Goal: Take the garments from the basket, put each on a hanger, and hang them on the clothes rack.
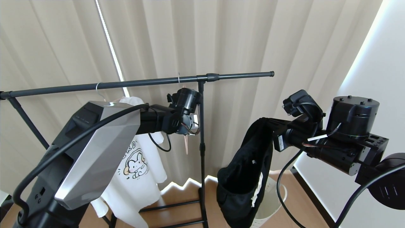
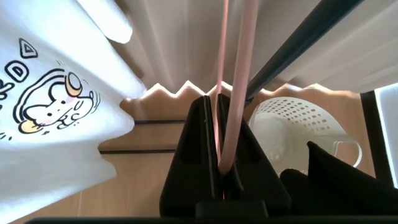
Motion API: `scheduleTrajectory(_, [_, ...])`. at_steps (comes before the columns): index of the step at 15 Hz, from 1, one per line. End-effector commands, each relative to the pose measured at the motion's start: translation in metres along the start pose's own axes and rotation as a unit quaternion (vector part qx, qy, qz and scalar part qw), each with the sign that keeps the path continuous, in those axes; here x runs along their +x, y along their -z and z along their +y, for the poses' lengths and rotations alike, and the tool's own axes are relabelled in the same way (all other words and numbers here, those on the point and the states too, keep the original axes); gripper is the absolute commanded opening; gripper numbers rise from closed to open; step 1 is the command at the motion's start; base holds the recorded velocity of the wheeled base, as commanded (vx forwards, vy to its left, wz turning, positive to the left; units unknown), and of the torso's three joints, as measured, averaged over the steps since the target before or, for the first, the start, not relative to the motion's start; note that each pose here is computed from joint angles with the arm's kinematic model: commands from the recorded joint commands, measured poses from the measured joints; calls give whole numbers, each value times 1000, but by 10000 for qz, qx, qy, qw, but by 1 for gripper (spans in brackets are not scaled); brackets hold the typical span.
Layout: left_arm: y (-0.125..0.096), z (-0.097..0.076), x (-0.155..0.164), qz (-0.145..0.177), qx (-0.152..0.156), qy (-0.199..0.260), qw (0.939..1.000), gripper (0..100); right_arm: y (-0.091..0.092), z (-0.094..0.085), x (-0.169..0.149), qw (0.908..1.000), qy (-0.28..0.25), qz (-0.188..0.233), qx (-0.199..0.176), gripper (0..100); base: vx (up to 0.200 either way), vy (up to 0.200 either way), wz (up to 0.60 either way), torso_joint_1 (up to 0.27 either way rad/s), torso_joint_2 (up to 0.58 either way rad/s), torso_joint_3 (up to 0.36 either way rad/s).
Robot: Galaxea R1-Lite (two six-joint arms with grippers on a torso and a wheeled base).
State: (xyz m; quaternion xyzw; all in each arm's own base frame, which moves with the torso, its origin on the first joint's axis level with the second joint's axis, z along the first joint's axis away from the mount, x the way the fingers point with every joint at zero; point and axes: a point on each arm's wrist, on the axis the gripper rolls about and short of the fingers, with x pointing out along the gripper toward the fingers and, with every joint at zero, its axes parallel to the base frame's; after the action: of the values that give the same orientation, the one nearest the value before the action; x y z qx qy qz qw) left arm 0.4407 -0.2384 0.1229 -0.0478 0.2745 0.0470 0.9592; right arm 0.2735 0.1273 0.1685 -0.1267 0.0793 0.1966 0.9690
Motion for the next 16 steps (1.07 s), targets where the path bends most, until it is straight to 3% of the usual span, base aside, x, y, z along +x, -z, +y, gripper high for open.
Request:
scheduleTrajectory(1, [-11, 2, -11, -117, -71, 47, 9999, 0, 0, 0, -1, 10000, -6, -8, -4, 0, 0, 0, 0, 0, 0, 0])
scheduleTrajectory(5, [-23, 11, -45, -116, 56, 102, 9999, 0, 1, 1, 0, 10000, -9, 7, -5, 0, 0, 0, 0, 0, 0, 0])
scheduleTrajectory(8, [-20, 34, -84, 50, 420, 60, 9991, 0, 0, 1, 0, 10000, -16, 5, -7, 0, 0, 0, 0, 0, 0, 0])
scheduleTrajectory(10, [-14, 45, -105, 135, 511, 66, 9986, 0, 0, 1, 0, 10000, -16, 5, -7, 0, 0, 0, 0, 0, 0, 0])
scheduleTrajectory(13, [-1, 65, -132, 7, 722, 167, 9972, 0, 0, 1, 0, 10000, -22, -4, -8, 0, 0, 0, 0, 0, 0, 0])
scheduleTrajectory(16, [26, 88, -155, -188, 1320, 440, 9901, 0, 0, 1, 0, 10000, -22, -4, -8, 0, 0, 0, 0, 0, 0, 0])
